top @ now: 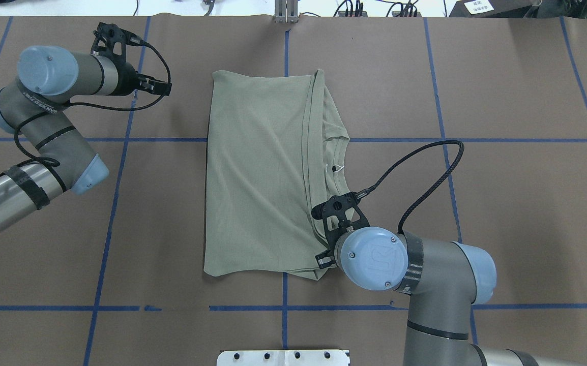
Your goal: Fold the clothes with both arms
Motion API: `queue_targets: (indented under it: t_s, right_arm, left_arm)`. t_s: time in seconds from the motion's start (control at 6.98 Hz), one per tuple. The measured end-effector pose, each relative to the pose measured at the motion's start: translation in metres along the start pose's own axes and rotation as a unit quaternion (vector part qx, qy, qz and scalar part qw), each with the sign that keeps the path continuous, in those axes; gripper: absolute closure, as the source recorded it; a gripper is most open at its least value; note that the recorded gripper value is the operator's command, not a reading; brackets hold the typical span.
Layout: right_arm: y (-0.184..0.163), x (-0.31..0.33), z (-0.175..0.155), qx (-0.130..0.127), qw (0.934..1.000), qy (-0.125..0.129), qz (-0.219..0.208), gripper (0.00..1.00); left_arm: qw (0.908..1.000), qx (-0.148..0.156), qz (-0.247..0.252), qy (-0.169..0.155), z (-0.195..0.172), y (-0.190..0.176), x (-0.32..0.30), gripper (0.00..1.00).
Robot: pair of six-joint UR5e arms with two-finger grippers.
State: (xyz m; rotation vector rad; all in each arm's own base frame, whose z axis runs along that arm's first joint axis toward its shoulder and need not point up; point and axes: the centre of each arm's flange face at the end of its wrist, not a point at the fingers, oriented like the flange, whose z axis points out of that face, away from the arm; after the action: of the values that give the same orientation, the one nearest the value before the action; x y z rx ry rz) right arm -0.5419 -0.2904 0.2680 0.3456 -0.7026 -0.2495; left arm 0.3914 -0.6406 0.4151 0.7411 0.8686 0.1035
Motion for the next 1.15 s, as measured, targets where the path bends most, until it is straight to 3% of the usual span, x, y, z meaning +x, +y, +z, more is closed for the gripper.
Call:
queue_targets:
  t_s: [0.29,0.57,0.72,0.86,1.15]
  right_arm:
    - [0.018,0.028,-0.002,-0.004,0.9992,0.009,0.039,1.00]
    - [0.051,0.041,0.006,-0.007,0.9936,0.024,0.110,1.00]
    - [0.066,0.035,0.004,-0.004,0.9896,0.023,0.142,0.20]
    - [0.080,0.026,0.003,0.003,0.9855,0.023,0.168,0.00]
    - [0.094,0.013,0.002,0.021,0.9798,0.021,0.198,0.00]
  left_arm:
    - [1.0000,-0.002,0.001,0.001,0.002,0.005,0.001,0.00]
    - [1.0000,-0.003,0.001,0.001,0.002,0.007,0.001,0.00]
    - [1.0000,-0.003,0.001,0.001,0.002,0.007,0.001,0.00]
    - [1.0000,-0.003,0.001,0.001,0.002,0.008,0.000,0.00]
    - [1.0000,-0.003,-0.002,0.005,0.001,0.008,0.005,0.00]
